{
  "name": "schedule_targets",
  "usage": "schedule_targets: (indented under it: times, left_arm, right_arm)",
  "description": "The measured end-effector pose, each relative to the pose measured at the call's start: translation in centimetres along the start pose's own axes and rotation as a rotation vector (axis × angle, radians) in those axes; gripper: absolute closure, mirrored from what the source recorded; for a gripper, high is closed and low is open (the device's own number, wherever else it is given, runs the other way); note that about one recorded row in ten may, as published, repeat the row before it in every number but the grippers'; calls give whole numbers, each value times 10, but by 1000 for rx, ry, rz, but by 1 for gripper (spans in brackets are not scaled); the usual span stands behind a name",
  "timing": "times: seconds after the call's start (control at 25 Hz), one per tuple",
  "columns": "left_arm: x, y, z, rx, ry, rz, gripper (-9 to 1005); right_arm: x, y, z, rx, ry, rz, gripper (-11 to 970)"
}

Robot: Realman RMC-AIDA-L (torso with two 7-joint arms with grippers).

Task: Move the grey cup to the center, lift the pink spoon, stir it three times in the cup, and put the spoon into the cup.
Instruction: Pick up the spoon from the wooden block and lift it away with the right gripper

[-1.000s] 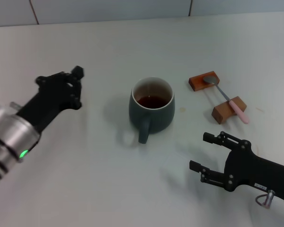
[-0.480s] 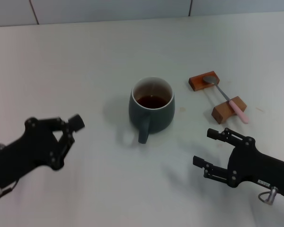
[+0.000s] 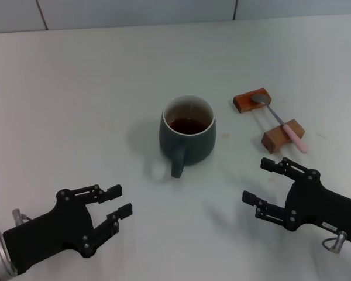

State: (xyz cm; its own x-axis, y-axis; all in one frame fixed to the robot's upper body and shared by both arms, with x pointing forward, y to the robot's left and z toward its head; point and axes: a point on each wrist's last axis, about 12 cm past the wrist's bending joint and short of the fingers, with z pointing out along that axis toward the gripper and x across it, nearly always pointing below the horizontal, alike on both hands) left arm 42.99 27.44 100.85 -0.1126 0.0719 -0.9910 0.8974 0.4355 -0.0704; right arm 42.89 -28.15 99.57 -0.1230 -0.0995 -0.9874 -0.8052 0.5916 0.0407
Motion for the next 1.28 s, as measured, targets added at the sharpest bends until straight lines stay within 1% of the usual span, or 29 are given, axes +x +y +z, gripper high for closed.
schedule_targets:
  times: [0.08, 0.24, 0.48, 0.68, 1.12, 1.28]
  left_arm:
    - [0, 1, 1, 2, 9, -3, 764]
    - [0, 2, 0, -2, 10, -3, 557]
    - [1, 3, 0, -11, 17, -2, 321]
    - [2, 3, -1, -14, 24, 1, 175]
    - [4, 5, -2, -20, 48, 4, 175]
    - [4, 6, -3, -25, 50, 1, 175]
  right_arm:
    - [0, 0, -1, 1, 0, 1, 177]
    - [1, 1, -1, 2, 0, 6, 177]
    - [1, 3, -1, 2, -3, 11, 176]
    - [1, 3, 0, 0, -5, 21, 176]
    - [1, 4, -1, 0, -6, 27, 176]
    - [-3, 8, -4, -12, -60, 47, 176]
